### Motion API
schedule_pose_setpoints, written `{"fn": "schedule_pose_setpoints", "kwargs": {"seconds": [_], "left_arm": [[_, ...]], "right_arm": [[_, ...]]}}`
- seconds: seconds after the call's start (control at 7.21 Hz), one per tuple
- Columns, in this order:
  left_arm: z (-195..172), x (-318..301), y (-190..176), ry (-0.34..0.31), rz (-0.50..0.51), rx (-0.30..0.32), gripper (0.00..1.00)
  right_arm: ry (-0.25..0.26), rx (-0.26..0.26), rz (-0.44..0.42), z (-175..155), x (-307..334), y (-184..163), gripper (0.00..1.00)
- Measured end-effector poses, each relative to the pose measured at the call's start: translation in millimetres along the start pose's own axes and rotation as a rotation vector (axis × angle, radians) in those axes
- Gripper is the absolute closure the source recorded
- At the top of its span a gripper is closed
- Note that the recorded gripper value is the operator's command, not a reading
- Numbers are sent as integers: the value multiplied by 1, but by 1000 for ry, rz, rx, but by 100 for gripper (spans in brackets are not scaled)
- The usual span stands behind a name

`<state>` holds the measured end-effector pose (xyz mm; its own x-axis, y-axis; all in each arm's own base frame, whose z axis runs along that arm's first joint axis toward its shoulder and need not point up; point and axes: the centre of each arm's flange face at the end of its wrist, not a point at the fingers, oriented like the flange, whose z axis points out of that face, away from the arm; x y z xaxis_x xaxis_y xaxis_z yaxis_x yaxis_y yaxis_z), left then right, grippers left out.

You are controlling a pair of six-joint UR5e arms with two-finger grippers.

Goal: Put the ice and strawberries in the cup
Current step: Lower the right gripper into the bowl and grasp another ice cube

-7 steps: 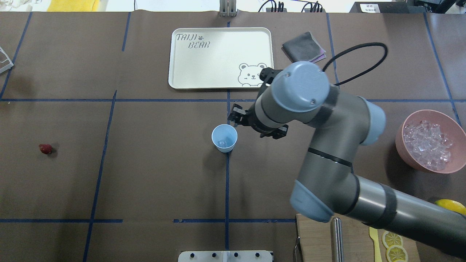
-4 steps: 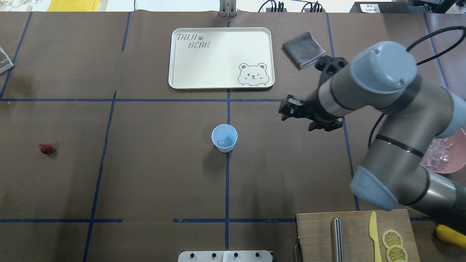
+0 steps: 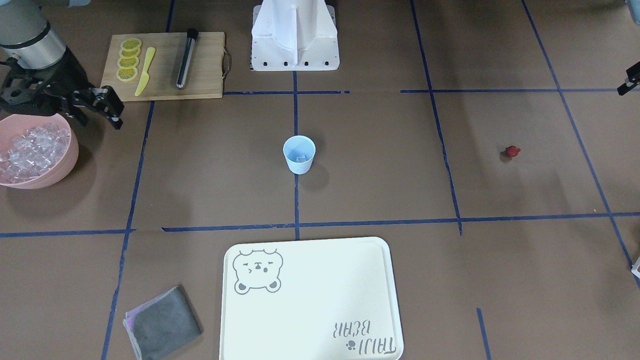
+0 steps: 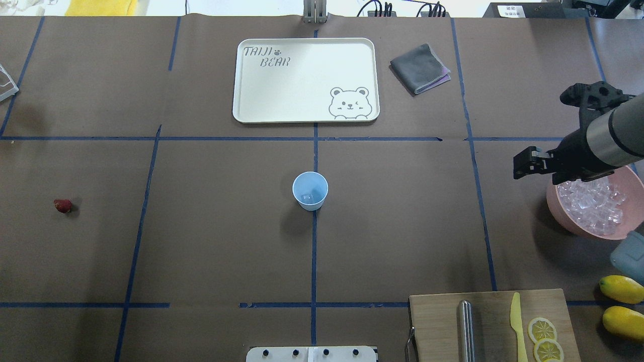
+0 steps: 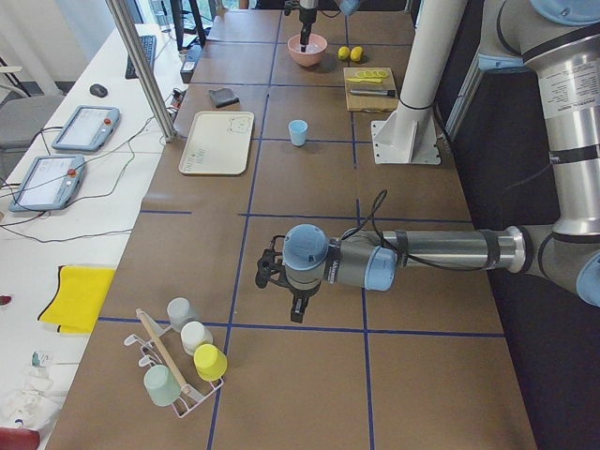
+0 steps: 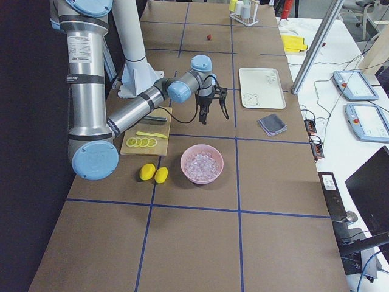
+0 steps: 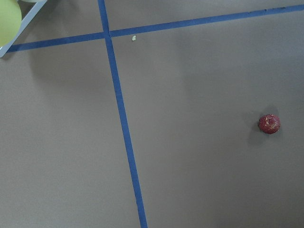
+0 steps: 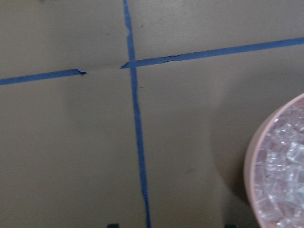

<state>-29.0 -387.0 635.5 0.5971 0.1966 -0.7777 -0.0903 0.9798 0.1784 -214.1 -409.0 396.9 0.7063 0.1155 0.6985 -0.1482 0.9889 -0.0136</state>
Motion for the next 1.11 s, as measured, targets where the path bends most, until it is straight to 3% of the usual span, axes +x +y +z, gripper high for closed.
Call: {"fn": "schedule_pose_setpoints", "kwargs": {"seconds": [0.28, 0.55, 1.11], "left_arm": [[1, -1, 1, 0, -1, -1, 0], [1, -1, 1, 1, -1, -1, 0], [1, -1, 1, 1, -1, -1, 0]], "right_arm": [[60, -19, -82, 9, 54, -7, 20], [88, -40, -154, 26, 83, -18, 21], [52, -102, -195, 48, 105, -29, 22]]}}
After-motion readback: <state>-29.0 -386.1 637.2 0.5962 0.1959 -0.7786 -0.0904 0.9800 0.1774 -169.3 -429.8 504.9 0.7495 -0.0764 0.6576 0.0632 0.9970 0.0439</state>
